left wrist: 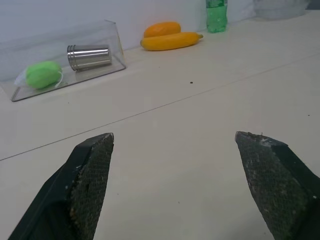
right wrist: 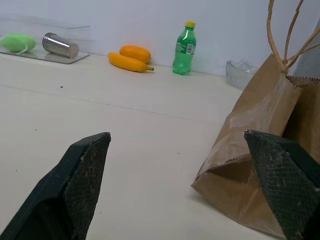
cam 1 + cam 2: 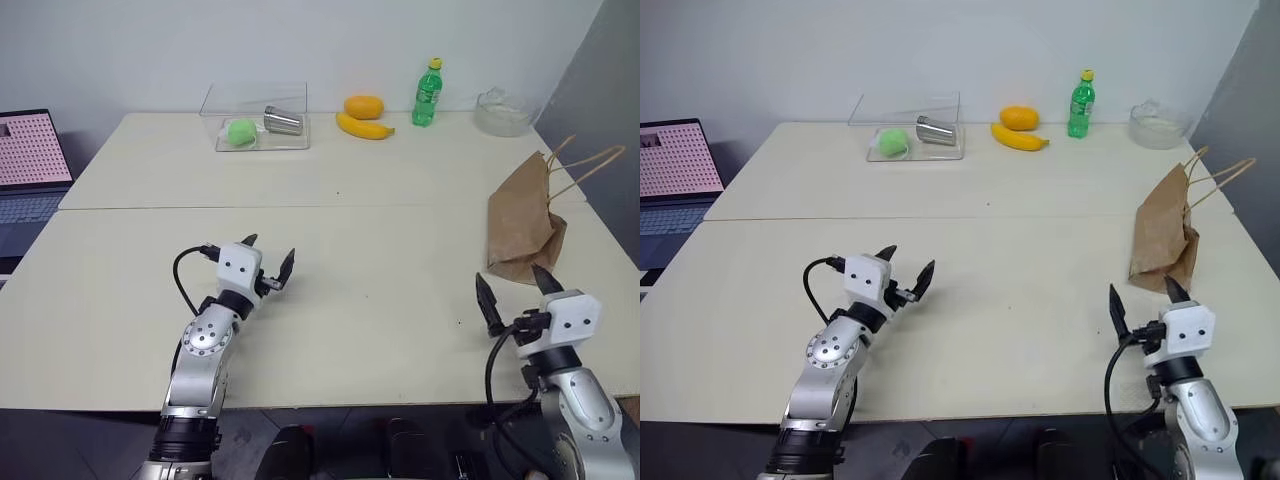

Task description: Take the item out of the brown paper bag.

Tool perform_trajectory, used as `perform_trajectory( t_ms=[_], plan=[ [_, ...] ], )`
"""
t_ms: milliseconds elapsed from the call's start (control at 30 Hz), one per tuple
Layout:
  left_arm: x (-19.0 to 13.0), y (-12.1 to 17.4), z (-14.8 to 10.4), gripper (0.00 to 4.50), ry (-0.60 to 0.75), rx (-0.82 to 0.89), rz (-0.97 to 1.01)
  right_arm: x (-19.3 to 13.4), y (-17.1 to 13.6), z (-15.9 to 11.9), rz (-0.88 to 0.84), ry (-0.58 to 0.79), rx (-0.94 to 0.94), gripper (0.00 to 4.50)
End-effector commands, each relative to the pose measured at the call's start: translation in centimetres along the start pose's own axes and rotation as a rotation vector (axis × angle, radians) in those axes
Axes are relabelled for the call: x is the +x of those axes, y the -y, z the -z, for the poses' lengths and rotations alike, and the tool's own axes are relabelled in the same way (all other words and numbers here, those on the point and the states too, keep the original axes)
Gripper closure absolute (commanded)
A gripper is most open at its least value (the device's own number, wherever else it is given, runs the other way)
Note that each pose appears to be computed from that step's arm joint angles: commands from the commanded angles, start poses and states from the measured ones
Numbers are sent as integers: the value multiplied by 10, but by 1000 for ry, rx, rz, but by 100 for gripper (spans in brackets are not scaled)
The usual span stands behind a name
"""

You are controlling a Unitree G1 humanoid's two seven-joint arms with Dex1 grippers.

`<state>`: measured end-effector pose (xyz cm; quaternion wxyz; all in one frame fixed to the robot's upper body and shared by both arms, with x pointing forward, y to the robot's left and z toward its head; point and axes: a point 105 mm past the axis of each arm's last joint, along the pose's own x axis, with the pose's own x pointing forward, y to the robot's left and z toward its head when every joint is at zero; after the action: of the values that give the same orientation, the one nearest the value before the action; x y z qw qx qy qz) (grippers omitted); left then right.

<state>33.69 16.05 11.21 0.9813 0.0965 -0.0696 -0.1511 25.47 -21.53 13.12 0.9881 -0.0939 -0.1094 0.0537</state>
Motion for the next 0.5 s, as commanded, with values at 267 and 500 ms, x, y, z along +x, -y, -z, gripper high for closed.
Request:
perform_trajectory(
  t_ms=[267,500],
  plan=[
    [-1,-2,-19,41,70,29,-19,0,2,-2,-13,28,7,0],
    [-1,-3,-20,41,73,33,-25,-1,1,-2,-14,23,5,0]
  ],
)
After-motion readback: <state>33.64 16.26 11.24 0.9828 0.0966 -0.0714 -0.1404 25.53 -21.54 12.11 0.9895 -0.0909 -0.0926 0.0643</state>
